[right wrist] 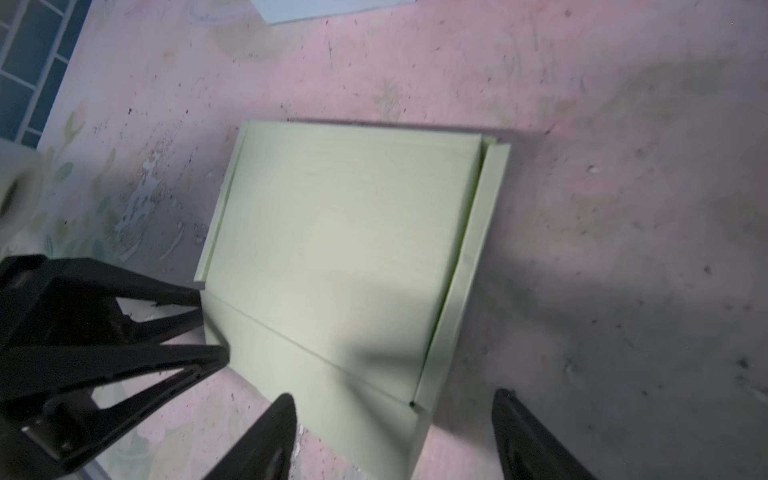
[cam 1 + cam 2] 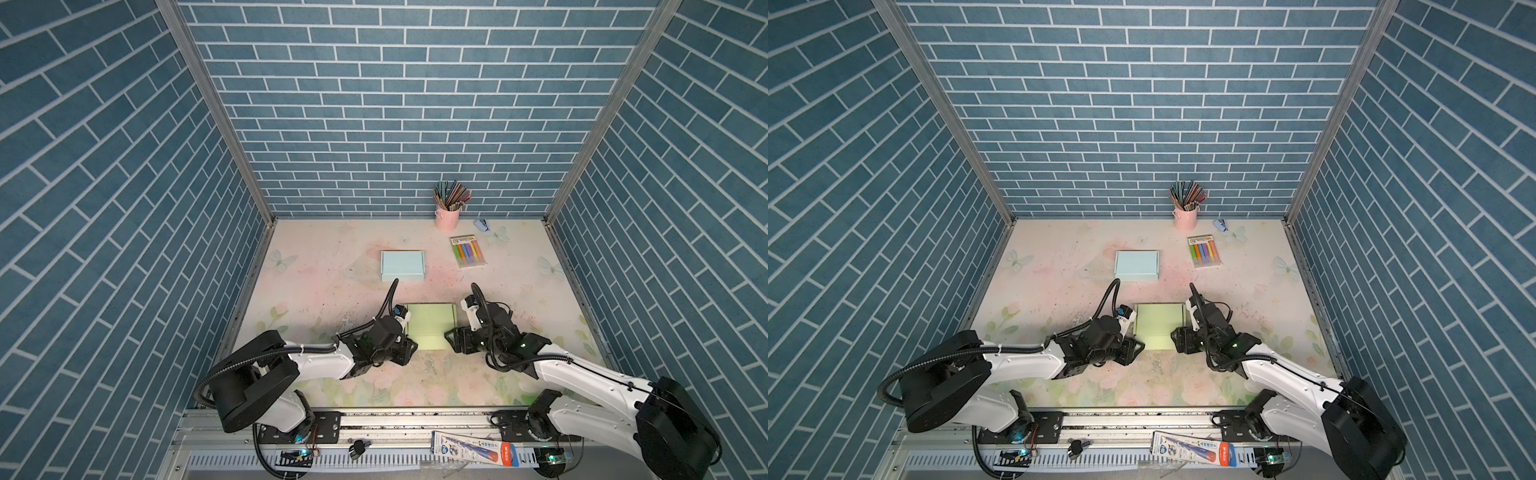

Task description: Fold the paper box

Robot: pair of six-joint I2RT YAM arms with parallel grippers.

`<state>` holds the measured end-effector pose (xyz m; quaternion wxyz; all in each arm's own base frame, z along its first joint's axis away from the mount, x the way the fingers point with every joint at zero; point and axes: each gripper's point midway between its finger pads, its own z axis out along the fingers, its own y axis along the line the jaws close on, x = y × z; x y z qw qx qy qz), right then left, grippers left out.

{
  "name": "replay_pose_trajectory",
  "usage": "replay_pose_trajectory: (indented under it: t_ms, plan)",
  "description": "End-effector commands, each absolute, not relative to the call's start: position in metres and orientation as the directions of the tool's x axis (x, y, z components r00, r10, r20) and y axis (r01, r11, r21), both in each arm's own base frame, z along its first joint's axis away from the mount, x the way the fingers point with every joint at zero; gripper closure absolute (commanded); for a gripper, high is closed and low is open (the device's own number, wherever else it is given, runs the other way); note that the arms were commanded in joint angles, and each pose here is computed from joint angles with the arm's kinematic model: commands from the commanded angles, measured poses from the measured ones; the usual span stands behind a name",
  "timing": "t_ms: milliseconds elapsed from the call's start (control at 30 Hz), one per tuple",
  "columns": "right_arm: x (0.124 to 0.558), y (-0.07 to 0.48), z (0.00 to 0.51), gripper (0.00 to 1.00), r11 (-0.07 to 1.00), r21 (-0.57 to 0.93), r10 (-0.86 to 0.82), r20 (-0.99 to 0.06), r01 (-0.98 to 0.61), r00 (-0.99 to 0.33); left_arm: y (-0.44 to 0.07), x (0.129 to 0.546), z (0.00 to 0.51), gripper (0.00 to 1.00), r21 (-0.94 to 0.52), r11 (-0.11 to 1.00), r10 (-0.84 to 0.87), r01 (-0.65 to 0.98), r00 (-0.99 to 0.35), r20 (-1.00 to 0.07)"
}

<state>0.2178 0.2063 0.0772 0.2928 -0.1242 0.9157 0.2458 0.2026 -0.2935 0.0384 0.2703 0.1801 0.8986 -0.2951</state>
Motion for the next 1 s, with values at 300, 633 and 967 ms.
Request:
replay_pose_trajectory:
  t_ms: [300,633,967]
  plan:
    - [0.290,0.216,0.104,0.23,0.853,0.266,-0.168,-0.675,-0.449,-0.719,-0.295,0.214,0.046,0.57,-0.407,0.772,0.155,0.488,-0.766,-0.624]
    - [0.312,0.234,0.085,0.22,0.823,0.287,-0.220,-0.635,-0.491,-0.740,-0.293,0.217,0.045,0.57,-0.390,0.782,0.157,0.487,-0.759,-0.632]
    - [0.328,0.247,0.069,0.22,0.803,0.309,-0.246,-0.607,-0.510,-0.755,-0.293,0.222,0.045,0.57,-0.371,0.792,0.159,0.484,-0.751,-0.641]
